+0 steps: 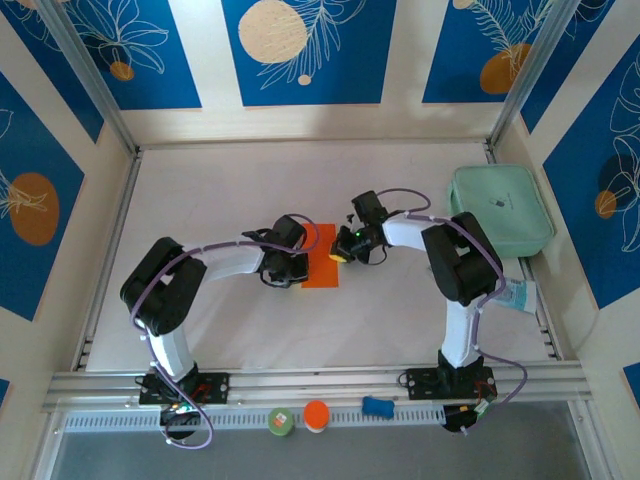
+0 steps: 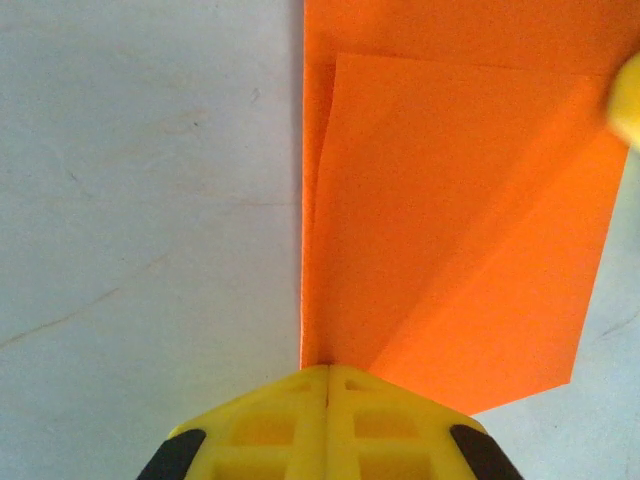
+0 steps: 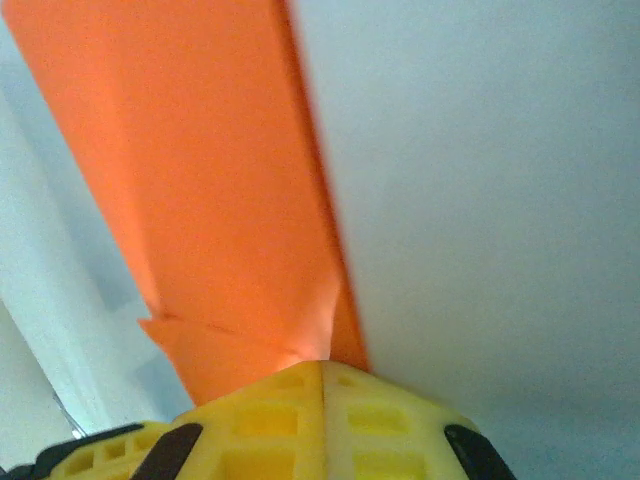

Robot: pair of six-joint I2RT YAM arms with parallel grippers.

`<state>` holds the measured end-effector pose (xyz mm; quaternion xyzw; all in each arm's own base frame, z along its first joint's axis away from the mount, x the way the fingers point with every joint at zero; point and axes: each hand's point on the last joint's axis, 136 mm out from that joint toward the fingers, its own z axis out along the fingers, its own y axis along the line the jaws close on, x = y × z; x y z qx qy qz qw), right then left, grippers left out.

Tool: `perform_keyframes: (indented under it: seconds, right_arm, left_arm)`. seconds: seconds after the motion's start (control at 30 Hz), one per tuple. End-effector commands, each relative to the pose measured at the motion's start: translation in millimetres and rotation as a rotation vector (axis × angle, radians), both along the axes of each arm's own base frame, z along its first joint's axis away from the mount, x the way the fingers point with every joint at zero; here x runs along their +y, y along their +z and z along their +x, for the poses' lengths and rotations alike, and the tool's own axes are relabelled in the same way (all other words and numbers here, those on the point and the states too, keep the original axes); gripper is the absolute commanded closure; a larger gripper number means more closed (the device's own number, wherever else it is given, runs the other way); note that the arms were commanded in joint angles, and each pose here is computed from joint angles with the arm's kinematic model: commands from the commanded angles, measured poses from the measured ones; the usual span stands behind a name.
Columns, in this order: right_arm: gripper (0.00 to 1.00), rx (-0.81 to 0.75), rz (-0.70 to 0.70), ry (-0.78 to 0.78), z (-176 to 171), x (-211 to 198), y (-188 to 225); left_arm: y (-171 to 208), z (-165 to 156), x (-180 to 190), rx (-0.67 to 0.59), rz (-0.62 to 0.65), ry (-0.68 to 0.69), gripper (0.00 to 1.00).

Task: Fold a paper plane with a square sheet of paper (pick it up from the middle)
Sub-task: Fold the triangle a second time at the center of the table.

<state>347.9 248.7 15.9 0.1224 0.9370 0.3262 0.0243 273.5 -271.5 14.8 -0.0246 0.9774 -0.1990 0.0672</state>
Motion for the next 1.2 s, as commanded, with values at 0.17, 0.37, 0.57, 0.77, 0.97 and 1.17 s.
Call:
perform_keyframes:
  seconds: [0.17,0.37,0.57,0.77,0.97,1.17]
  right_arm:
    - [0.99,-0.089,-0.071,-0.05,25.4,-42.6,8.6]
    - [0.97,-0.184,-0.039,0.017,7.1,-23.5,54.1]
    - [0.94,-0.119,0.025,-0.001,-13.3,-10.6,46.6]
    - [0.91,-0.05,0.097,-0.011,-21.2,0.1,34.7]
    - [0.82,-0.018,0.1,-0.028,-29.5,1.6,29.6]
    - [0.73,0.005,0.101,-0.029,-34.7,7.0,28.0]
  left_arm:
    - [-36.3,-34.9,33.2,0.149,0.206,-0.031,1.0]
    - [25.6,-1.8,-0.9,0.011,0.072,-0.047,0.9]
    - [63.7,19.4,-9.5,-0.1,0.04,-0.039,0.82]
    - [54.1,26.9,-27.5,-0.085,-0.031,-0.033,0.82]
    - [42.0,41.6,-25.5,-0.107,0.004,0.002,0.86]
    - [21.8,48.2,-10.6,-0.109,0.078,0.041,0.91]
